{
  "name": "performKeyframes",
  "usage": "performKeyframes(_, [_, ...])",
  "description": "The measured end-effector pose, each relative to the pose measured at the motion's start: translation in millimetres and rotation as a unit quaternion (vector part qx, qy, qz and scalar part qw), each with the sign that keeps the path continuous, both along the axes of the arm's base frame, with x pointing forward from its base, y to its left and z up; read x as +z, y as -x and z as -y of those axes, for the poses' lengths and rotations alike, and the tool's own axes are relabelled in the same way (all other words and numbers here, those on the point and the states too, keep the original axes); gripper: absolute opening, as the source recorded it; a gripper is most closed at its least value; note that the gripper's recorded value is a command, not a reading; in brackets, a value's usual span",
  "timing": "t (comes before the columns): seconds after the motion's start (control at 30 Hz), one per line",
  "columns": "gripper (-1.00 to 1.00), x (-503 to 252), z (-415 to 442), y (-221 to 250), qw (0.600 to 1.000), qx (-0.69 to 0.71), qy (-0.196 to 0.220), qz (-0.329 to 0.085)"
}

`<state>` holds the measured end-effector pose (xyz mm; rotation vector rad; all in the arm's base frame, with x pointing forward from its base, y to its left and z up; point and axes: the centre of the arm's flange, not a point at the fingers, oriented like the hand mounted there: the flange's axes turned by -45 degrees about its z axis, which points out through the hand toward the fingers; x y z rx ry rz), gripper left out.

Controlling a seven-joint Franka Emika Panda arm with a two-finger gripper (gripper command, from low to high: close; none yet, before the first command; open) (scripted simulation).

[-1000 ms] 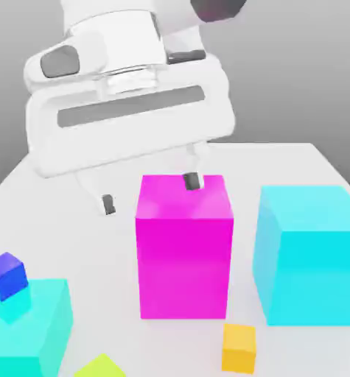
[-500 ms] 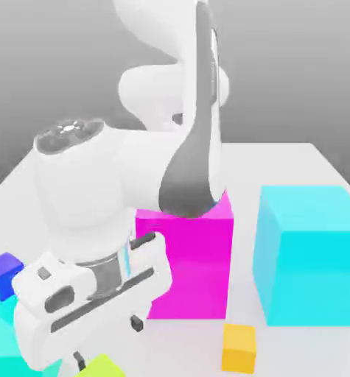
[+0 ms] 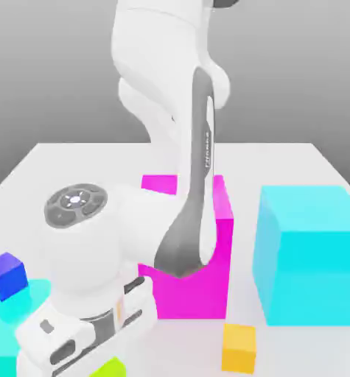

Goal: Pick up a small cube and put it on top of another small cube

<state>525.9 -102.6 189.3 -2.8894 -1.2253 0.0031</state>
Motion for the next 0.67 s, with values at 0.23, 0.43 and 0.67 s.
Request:
performKeyframes(0.23, [-1.0,33.3,-124.7,28.1,0.994,0.105,-0.012,-0.013])
performKeyframes(0.43, [-1.0,45.3,-204.0,63.7,0.982,0.19,-0.001,0.0])
performKeyframes(0.67, [1.0,0.9,-206.4,66.0,0.981,0.194,0.0,0.001])
